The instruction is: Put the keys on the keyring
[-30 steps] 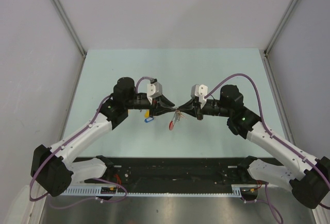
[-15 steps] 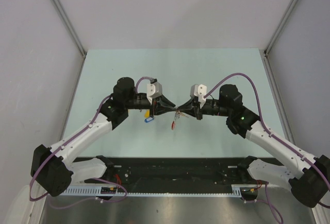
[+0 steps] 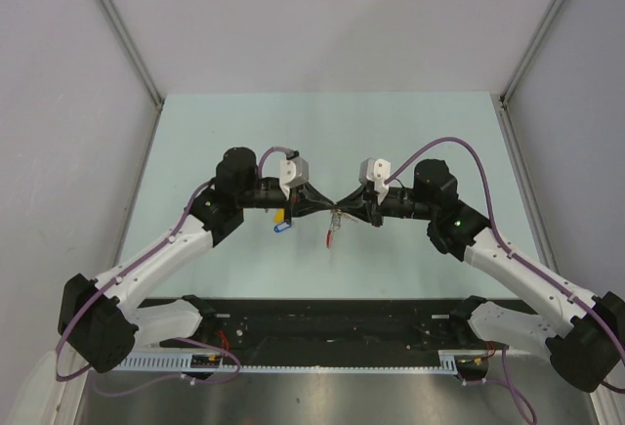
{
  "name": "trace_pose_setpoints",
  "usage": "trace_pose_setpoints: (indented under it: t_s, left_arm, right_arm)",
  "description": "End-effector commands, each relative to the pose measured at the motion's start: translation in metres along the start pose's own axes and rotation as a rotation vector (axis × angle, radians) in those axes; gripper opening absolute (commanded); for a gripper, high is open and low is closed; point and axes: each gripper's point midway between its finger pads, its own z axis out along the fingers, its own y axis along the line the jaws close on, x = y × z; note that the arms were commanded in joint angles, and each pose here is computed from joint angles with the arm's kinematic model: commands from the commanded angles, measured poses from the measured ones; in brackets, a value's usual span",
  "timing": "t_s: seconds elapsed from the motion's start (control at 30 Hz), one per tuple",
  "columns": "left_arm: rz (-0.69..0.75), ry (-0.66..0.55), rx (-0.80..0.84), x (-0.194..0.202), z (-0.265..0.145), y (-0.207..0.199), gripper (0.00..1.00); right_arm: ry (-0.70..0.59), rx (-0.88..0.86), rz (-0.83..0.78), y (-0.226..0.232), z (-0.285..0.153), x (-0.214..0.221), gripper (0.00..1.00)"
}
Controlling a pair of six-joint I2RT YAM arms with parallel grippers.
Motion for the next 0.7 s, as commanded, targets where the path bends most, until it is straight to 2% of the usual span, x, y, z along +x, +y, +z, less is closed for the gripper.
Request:
trace_pose_setpoints:
  t_s: [0.0,0.1,0.2,0.4,0.67]
  left_arm:
    - [0.042,0.006,-0.078,-0.005,-0.006,0.006,0.00]
    - [0.085,0.001,-0.131,-0.007,-0.015,0.007,0.00]
    - [0.140,0.009,-0.193,-0.006,-0.024,0.012,0.00]
    - [0.206,0.048,-0.242,0.000,-0.032,0.018,0.00]
    - [0.234,0.072,-0.278,0.006,-0.035,0.025,0.00]
  right_arm:
    - [-0.041,0.028,-0.029,-0.002,-0.007,-0.018,0.17]
    - [-0.024,0.088,-0.016,-0.007,-0.018,-0.019,0.31]
    - [-0.020,0.123,-0.003,-0.011,-0.023,-0.020,0.39]
    - [-0.014,0.144,0.021,-0.017,-0.017,-0.016,0.40]
    - [-0.045,0.044,0.028,-0.004,0.012,-0.014,0.39]
